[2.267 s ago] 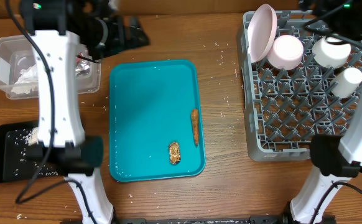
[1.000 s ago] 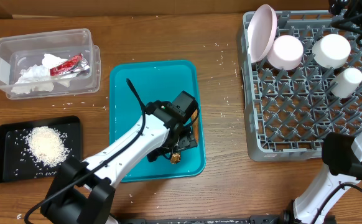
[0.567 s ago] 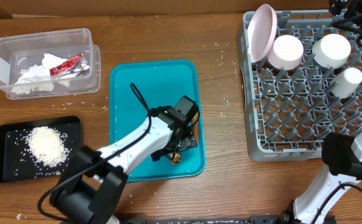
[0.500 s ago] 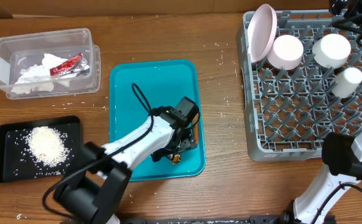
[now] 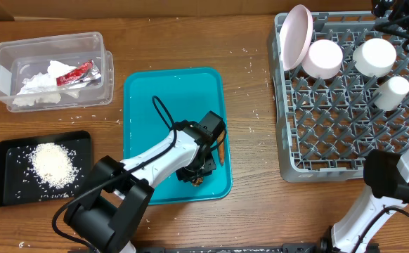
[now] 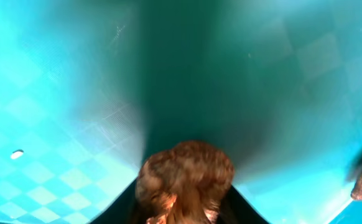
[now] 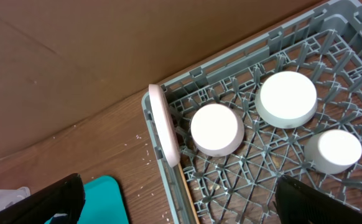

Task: Sort waste into correct bins and load items into the dishwasher
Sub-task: 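Reach the left gripper to the brown scrap and grasp it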

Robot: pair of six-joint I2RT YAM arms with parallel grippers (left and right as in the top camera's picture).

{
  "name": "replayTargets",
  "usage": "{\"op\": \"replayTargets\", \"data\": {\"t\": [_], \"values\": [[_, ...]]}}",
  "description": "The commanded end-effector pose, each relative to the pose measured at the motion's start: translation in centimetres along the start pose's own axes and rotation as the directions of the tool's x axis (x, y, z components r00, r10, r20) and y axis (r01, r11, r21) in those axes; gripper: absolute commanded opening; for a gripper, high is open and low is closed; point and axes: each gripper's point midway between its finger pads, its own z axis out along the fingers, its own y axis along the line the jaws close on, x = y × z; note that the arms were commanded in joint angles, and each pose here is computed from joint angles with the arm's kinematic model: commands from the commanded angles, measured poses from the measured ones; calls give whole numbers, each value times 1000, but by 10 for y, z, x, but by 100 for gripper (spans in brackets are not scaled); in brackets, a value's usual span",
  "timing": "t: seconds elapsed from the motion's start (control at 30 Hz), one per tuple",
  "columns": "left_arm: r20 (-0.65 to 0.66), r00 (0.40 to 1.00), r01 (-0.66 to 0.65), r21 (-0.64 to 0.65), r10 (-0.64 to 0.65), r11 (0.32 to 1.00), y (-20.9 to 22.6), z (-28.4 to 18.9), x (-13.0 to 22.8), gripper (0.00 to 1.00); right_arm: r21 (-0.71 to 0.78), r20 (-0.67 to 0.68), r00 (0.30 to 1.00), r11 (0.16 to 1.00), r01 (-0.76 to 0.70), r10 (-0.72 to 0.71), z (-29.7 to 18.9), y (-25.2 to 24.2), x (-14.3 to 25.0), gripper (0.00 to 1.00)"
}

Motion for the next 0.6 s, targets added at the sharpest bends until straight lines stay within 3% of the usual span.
{"op": "replayTargets", "data": {"t": [0.0, 0.3, 0.57], "values": [[-61, 998, 32, -19, -33, 999, 6, 11, 2, 25, -13, 25, 1000, 1000, 9, -9, -11, 4, -2, 100], [-59, 994, 88, 2, -88, 996, 15, -23, -38, 27, -13, 25, 1000, 1000, 10, -9, -11, 4, -2, 100], [80, 984, 152, 102, -161, 983, 26, -98, -123, 30, -13, 25, 1000, 1000, 10, -9, -11, 4, -2, 100]]}}
